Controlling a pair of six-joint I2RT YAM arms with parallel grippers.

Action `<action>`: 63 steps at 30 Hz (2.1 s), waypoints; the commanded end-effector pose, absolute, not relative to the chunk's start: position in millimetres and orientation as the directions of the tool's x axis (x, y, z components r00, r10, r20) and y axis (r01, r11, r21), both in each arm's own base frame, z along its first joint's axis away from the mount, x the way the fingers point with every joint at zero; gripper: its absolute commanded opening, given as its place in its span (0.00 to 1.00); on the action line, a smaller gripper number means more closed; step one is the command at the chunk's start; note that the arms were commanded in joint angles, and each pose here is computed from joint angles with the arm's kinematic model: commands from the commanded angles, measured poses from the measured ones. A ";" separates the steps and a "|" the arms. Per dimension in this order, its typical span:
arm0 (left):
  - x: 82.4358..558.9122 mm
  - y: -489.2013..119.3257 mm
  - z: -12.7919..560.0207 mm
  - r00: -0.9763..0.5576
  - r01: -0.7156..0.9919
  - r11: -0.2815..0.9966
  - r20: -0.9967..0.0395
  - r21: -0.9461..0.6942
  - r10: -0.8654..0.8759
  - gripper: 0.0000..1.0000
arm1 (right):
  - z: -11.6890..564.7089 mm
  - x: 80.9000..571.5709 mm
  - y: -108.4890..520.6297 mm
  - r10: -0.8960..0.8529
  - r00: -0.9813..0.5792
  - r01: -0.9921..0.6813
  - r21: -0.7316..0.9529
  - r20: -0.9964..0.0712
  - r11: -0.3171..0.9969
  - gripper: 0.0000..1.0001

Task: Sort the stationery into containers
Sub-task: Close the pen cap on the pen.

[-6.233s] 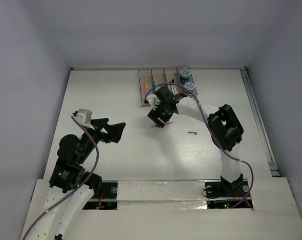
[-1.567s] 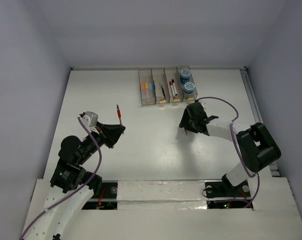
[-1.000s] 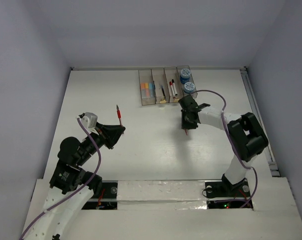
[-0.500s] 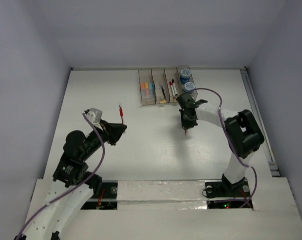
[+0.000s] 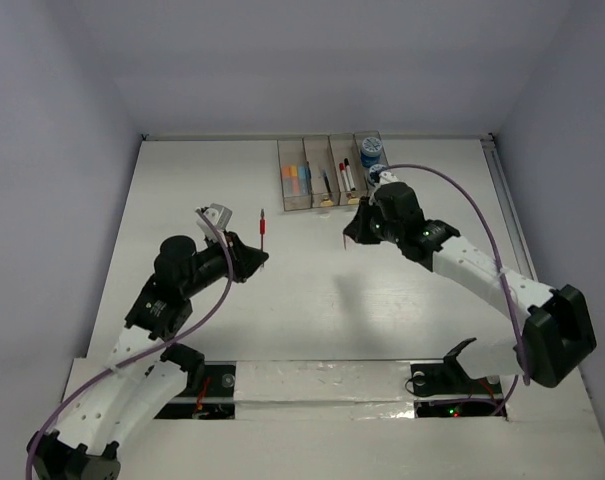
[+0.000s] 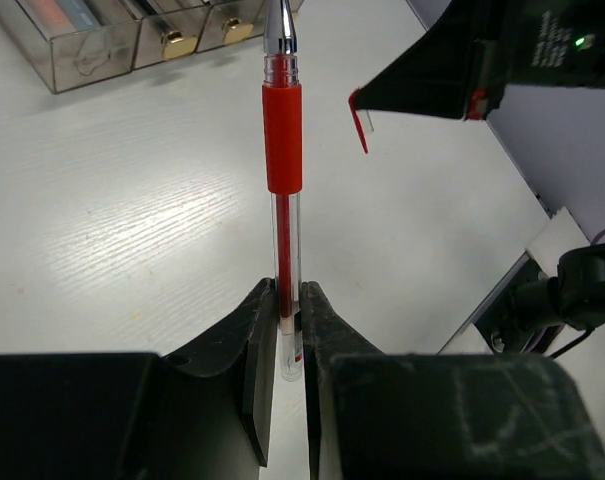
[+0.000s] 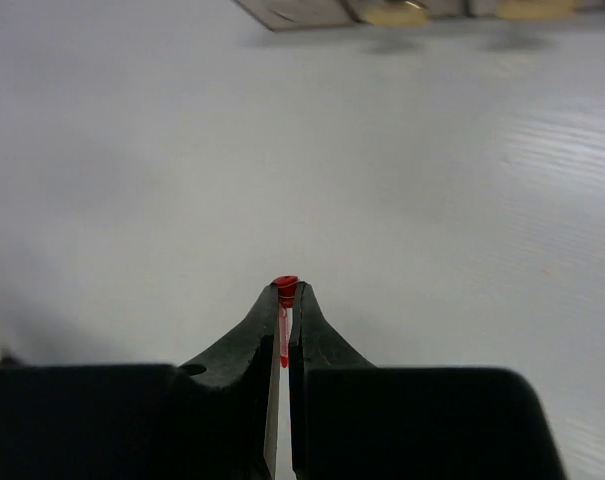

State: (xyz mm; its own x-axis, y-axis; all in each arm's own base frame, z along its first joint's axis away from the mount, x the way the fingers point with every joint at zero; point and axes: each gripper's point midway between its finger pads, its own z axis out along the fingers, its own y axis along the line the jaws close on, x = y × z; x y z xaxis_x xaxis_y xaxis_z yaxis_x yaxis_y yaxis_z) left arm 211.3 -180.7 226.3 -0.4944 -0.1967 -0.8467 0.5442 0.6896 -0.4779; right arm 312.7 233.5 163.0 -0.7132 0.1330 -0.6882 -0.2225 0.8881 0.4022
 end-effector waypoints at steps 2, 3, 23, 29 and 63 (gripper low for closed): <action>208.3 -195.4 239.8 -0.465 0.632 0.616 -0.866 -0.470 -0.182 0.00 | 264.2 322.5 291.9 0.335 -0.550 -0.428 0.603 -0.765 0.673 0.00; 208.2 -196.9 237.6 -0.474 0.634 0.611 -0.863 -0.474 -0.177 0.00 | 277.7 320.7 300.1 0.360 -0.533 -0.453 0.618 -0.766 0.643 0.00; 195.4 -219.0 227.1 -0.528 0.685 0.525 -0.840 -0.506 -0.120 0.00 | 393.4 302.2 367.6 0.547 -0.419 -0.722 0.631 -0.725 0.283 0.00; 199.8 -216.0 225.9 -0.525 0.668 0.552 -0.841 -0.500 -0.126 0.00 | 375.6 294.7 378.1 0.515 -0.472 -0.704 0.657 -0.716 0.269 0.00; 203.6 -210.3 232.1 -0.498 0.655 0.581 -0.854 -0.483 -0.149 0.00 | 337.7 284.1 381.7 0.478 -0.545 -0.653 0.706 -0.689 0.273 0.00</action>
State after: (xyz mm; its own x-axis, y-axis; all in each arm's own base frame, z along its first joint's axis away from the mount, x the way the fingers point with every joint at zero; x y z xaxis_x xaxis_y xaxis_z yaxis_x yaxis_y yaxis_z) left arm 202.5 -209.8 222.1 -0.5380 -0.1346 -0.8321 0.6314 0.5897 -0.5036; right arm 292.2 380.2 319.9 -0.5690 0.4596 -0.6819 -0.6114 0.3180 0.7246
